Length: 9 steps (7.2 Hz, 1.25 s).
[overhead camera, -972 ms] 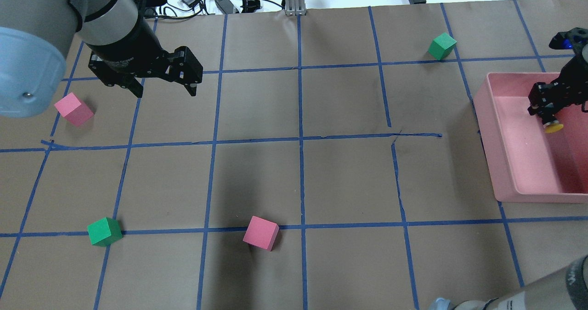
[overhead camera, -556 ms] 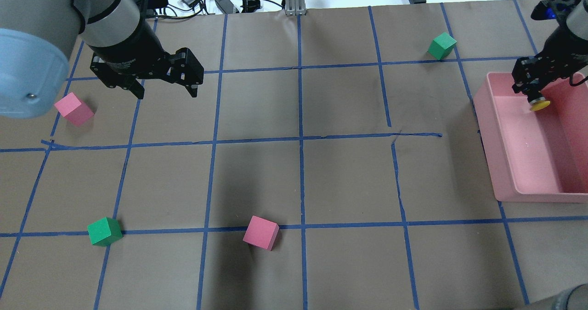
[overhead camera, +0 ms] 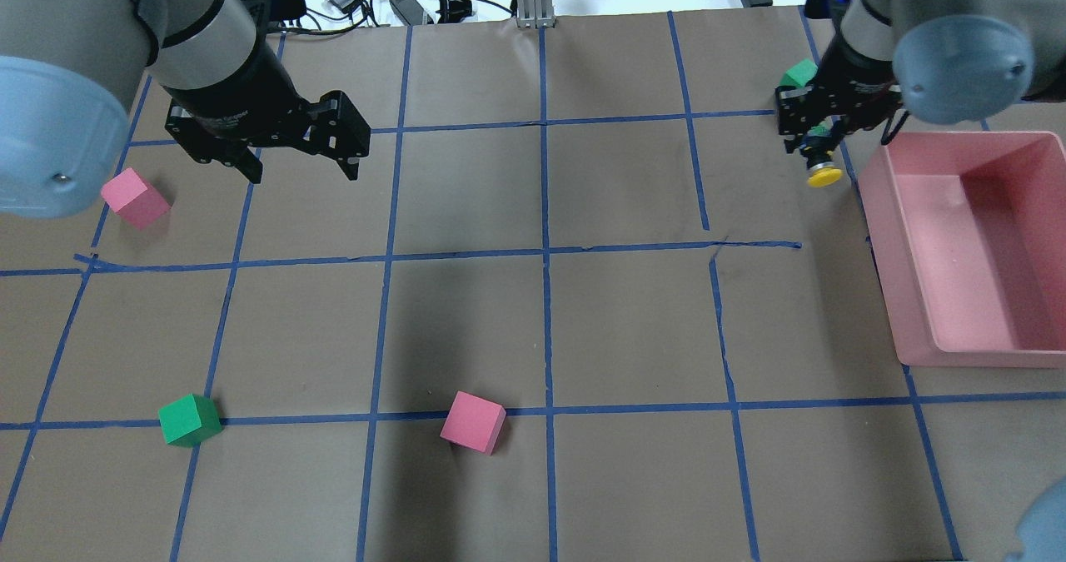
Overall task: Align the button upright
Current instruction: 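Lift the button out of the tray and carry it toward table center, then lower the held button onto the table near the grid line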
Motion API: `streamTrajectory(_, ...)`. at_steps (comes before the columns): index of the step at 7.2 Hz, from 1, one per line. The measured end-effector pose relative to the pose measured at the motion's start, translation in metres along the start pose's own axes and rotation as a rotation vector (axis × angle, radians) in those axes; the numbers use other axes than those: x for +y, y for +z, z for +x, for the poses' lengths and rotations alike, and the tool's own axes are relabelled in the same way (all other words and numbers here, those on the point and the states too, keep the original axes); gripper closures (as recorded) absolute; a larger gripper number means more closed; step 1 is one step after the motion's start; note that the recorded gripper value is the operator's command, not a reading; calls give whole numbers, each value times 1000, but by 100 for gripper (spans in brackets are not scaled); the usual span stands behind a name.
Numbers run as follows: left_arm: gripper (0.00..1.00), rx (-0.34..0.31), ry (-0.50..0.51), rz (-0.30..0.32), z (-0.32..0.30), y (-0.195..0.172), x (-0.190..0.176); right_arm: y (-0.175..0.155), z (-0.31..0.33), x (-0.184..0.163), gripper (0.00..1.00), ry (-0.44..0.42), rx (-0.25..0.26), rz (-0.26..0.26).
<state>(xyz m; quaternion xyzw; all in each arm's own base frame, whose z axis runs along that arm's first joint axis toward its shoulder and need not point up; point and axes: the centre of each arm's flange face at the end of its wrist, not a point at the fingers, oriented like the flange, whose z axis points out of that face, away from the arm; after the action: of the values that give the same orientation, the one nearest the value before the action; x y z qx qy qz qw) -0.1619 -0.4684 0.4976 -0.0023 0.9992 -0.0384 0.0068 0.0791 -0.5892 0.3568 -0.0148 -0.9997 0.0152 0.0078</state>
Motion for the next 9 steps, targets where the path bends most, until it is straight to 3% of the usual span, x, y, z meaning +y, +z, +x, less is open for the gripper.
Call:
streamTrajectory(2, 0, 0, 0, -3, 0, 1, 0, 21, -106, 9, 100, 48, -10, 37)
streamTrajectory(5, 0, 0, 0, -8, 0, 2, 1, 78, -231, 39, 100, -2, -4, 51)
streamTrajectory(9, 0, 0, 5, -10, 1, 2, 1, 132, -295, 63, 100, 0, -3, 39)
